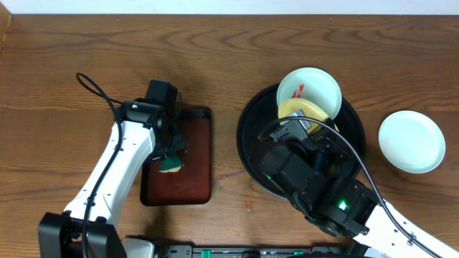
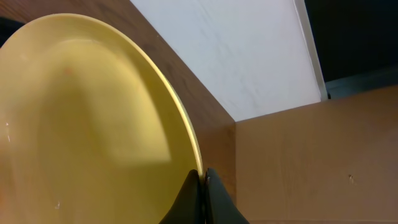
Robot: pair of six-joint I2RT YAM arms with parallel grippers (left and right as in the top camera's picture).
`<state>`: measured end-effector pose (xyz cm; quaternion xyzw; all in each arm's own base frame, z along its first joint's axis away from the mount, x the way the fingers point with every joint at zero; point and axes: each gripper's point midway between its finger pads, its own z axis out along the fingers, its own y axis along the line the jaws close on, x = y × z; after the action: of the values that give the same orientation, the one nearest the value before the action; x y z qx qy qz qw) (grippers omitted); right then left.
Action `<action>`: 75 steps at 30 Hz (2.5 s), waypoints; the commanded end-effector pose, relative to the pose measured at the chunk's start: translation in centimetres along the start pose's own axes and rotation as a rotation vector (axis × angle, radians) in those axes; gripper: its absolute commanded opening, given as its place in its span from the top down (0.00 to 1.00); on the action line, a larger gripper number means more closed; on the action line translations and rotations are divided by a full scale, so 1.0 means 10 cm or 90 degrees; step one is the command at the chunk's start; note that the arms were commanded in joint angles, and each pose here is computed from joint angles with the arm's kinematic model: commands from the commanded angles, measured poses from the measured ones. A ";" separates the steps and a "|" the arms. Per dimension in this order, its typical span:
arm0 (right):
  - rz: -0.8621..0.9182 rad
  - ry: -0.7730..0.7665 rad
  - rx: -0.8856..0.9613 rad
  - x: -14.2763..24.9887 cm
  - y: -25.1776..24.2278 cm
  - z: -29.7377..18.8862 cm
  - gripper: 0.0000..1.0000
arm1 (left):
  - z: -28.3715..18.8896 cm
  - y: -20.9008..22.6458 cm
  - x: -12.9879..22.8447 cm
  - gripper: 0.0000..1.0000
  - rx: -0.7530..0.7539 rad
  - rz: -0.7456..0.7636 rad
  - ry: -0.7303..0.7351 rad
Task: Clean dirty plates on tray and stack at the side
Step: 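Lift the yellow plate edge with the right gripper off the black tray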
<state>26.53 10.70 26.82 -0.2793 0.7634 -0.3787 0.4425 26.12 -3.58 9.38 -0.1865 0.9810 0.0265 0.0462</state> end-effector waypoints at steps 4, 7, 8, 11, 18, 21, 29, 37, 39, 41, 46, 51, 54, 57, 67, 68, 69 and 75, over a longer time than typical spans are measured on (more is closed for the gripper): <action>0.007 -0.008 0.023 -0.05 -0.11 -0.04 0.99 | 0.01 0.01 0.00 0.92 -0.003 0.005 0.004; 0.008 -0.008 0.023 -0.05 -0.11 -0.04 0.99 | 0.01 0.01 0.00 0.92 -0.003 0.005 0.004; 0.007 -0.008 0.024 -0.05 -0.11 -0.04 0.99 | 0.01 0.01 0.00 0.92 -0.003 0.005 0.004; 0.007 -0.008 0.024 -0.05 -0.11 -0.04 0.99 | 0.01 0.01 0.00 0.92 -0.003 0.005 0.004; 0.007 -0.008 0.024 -0.05 -0.11 -0.04 0.99 | 0.01 0.01 0.00 0.92 -0.003 0.005 0.004; 0.007 -0.008 0.024 -0.05 -0.11 -0.04 0.99 | 0.01 0.01 0.00 0.92 -0.003 0.005 0.004; 0.007 -0.008 0.024 -0.05 -0.11 -0.04 0.99 | 0.01 0.01 0.00 0.92 -0.003 0.005 0.004; 0.007 -0.008 0.024 -0.05 -0.11 -0.04 0.99 | 0.01 0.01 0.00 0.92 -0.003 0.005 0.004; 0.007 -0.008 0.024 -0.05 -0.11 -0.04 0.99 | 0.01 0.01 0.00 0.92 -0.003 0.005 0.004; 0.005 -0.008 0.024 -0.05 -0.11 -0.04 0.99 | 0.01 0.01 0.00 0.92 -0.003 0.005 0.004; 0.005 -0.008 0.024 -0.05 -0.11 -0.04 0.99 | 0.01 0.01 0.00 0.92 -0.003 0.005 0.004; 0.005 -0.008 0.024 -0.05 -0.11 -0.04 0.99 | 0.01 0.01 0.00 0.92 -0.003 0.005 0.004; -0.026 -0.007 0.028 -0.05 -0.12 -0.04 0.99 | 0.01 0.01 0.00 0.92 -0.003 0.005 0.004; -0.015 0.005 0.102 -0.04 -0.33 -0.05 0.99 | 0.01 0.01 0.00 0.92 -0.003 0.005 0.004; -0.110 -0.021 0.066 -0.15 -0.20 -0.10 0.99 | 0.01 0.01 0.00 0.92 -0.003 0.005 0.004; -0.109 -0.017 0.081 -0.14 -0.24 -0.11 0.99 | 0.01 0.01 0.00 0.92 -0.003 0.005 0.004; -0.089 -0.011 0.102 -0.14 -0.31 -0.11 0.99 | 0.01 0.02 0.01 0.93 -0.004 0.005 0.005; -0.073 -0.027 0.097 -0.20 -0.28 -0.14 0.99 | 0.01 0.02 0.01 0.92 -0.005 0.005 0.006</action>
<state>26.70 11.17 29.10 -0.3127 0.7147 -0.4416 0.4431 26.10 -3.58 9.38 -0.1865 0.9810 0.0267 0.0459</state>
